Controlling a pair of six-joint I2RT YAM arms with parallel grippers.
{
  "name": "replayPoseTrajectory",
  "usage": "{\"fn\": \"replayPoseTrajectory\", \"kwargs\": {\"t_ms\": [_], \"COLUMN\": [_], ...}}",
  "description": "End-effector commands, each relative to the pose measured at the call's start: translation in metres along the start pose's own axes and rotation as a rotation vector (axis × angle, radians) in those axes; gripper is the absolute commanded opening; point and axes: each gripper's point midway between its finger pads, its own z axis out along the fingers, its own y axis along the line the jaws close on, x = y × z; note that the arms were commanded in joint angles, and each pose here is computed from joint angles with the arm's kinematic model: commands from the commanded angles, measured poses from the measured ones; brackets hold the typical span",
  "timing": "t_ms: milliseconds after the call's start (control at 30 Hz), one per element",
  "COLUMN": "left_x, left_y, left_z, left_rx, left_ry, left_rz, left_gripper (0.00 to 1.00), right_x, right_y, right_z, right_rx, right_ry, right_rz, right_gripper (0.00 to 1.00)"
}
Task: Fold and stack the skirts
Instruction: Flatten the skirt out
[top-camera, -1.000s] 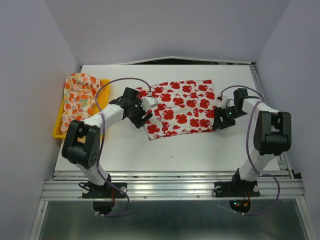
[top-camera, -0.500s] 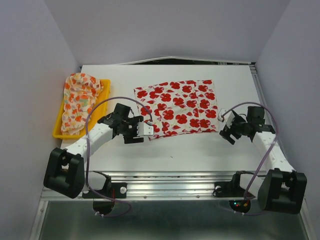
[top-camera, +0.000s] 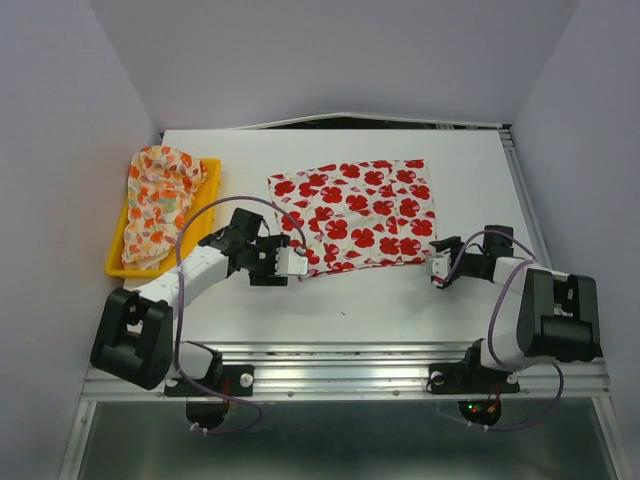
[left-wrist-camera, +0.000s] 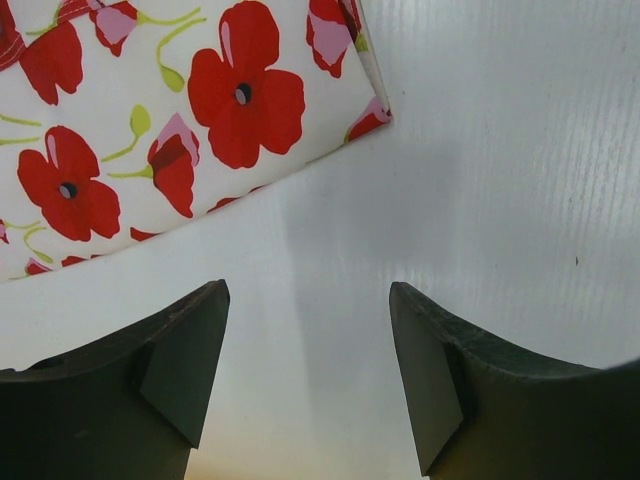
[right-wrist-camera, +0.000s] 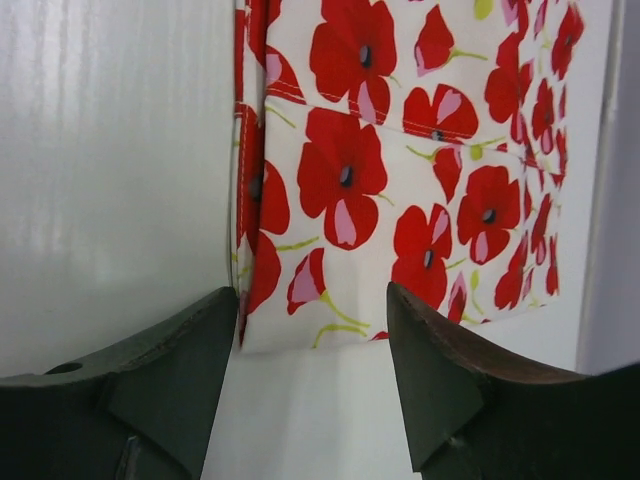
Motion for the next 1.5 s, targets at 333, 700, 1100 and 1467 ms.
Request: {"fn": "replayPoseTrajectory", "kwargs": {"t_ms": [333,700,1100,1467], "left_x": [-0.006,-0.002,-0.012,-0.014], "left_y": [-0.002,-0.002,0.013,0.026], "left_z": [0.01,0.023,0.032,0.027], "left_rx": [0.043,0.048,0.043,-0.002], "left_ry": [-0.043,-0.054,-0.077,-0.065], "left_rz": [0.076,0.03,-0.01,-0.047], "left_gripper": [0.75,0.75,0.74,0.71], "right_x": [0.051,0.083,0.035,-0.004], "right_y": [-0.005,-0.027,0.001,0.05], "right_z": [-0.039,-0.021,0.04,0.033], "right_rx": [-0.069,0.023,-0.004,-0.13], "right_ry": [0.113,0.122,-0.086,-0.144], "right_rz": [-0.399,-0.486,-0.542,-0.455], "right_gripper": [0.66,0.67,0.56,0.08]}}
